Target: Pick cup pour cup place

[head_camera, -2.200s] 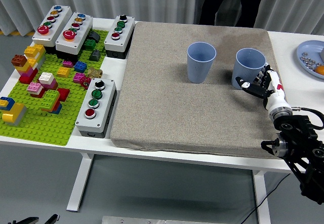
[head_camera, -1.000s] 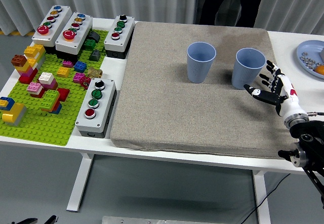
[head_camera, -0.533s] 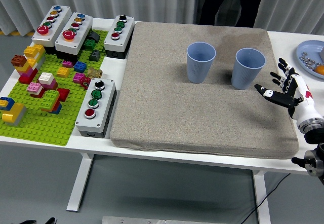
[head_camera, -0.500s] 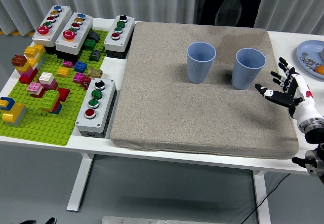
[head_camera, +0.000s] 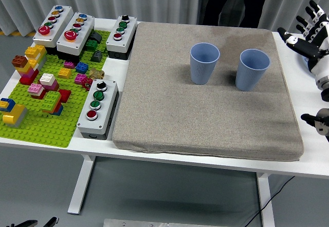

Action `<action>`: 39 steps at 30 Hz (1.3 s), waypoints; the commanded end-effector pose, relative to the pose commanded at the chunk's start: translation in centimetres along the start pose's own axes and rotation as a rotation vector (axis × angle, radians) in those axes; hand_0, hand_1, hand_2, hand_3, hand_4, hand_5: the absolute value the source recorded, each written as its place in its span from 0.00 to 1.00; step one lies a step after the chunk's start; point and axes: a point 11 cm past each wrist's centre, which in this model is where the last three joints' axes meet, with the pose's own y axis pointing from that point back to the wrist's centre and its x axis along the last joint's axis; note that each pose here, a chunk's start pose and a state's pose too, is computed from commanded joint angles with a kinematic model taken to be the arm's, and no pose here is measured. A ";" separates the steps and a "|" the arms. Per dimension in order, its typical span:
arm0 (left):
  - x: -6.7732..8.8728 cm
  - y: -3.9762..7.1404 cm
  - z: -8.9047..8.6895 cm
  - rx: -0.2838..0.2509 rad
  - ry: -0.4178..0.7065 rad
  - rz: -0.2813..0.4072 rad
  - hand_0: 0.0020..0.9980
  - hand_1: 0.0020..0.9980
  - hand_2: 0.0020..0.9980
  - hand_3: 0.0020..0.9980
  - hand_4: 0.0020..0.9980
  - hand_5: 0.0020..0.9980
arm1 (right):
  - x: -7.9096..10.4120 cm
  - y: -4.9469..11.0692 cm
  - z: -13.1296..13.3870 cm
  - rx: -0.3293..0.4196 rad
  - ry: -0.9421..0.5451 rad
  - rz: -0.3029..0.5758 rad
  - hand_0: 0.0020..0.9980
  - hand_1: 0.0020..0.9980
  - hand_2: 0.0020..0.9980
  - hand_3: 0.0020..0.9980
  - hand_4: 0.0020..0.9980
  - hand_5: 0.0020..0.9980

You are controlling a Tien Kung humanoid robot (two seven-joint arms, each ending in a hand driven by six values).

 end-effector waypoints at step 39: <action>-0.1 0.1 0.6 -0.003 0.003 -0.002 0.76 0.78 0.83 0.72 0.50 0.99 | 1.9 -4.5 0.9 -0.146 -0.187 0.123 0.91 0.79 0.79 0.78 0.79 1.00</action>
